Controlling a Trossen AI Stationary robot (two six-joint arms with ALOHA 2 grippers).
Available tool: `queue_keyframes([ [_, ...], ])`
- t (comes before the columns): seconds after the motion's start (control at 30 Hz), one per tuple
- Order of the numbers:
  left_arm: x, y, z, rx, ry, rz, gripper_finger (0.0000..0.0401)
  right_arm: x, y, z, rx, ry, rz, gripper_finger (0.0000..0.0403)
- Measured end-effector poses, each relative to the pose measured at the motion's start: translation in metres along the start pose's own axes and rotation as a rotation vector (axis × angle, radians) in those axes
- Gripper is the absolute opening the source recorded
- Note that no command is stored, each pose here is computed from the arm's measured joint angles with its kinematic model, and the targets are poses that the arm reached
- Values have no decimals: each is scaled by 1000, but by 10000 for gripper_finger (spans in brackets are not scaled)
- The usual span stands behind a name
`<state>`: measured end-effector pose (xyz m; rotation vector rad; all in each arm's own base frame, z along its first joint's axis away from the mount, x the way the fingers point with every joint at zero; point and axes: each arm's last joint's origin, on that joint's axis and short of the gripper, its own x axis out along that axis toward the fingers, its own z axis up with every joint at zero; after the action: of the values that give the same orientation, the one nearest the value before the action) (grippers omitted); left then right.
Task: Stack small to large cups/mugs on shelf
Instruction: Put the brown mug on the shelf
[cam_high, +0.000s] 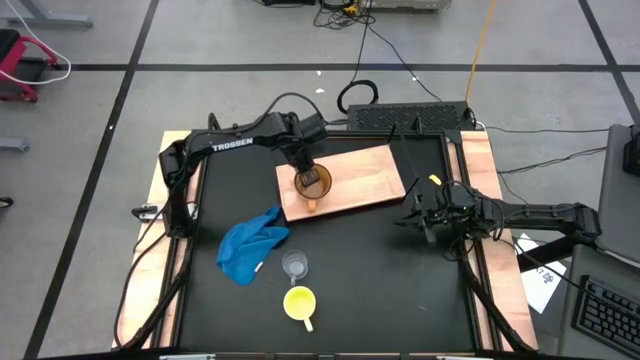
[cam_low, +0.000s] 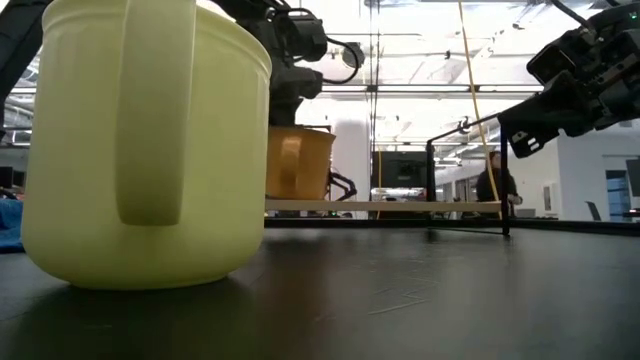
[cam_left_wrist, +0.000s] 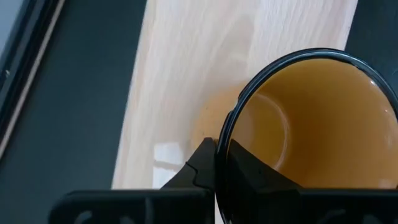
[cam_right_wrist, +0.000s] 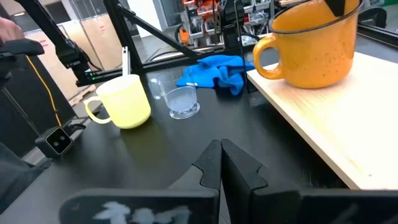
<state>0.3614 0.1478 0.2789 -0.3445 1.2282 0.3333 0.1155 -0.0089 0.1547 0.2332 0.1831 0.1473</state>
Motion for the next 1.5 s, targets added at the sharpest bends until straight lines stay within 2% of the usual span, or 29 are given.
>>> queue_keyframes([
  [0.27,15,-3,-10,-70,33,-25,15,0,0,1,1,-8,2,0],
  [0.67,25,-6,-12,-82,21,-91,19,0,0,2,-2,-17,5,0],
  [0.97,7,-12,-15,-43,-39,-38,101,0,0,2,-2,-17,6,0],
  [1.23,-8,-21,-16,-10,-91,-48,145,0,0,2,-2,-18,6,0],
  [1.5,-7,-29,-17,42,-97,-49,182,0,0,2,2,-17,6,0],
])
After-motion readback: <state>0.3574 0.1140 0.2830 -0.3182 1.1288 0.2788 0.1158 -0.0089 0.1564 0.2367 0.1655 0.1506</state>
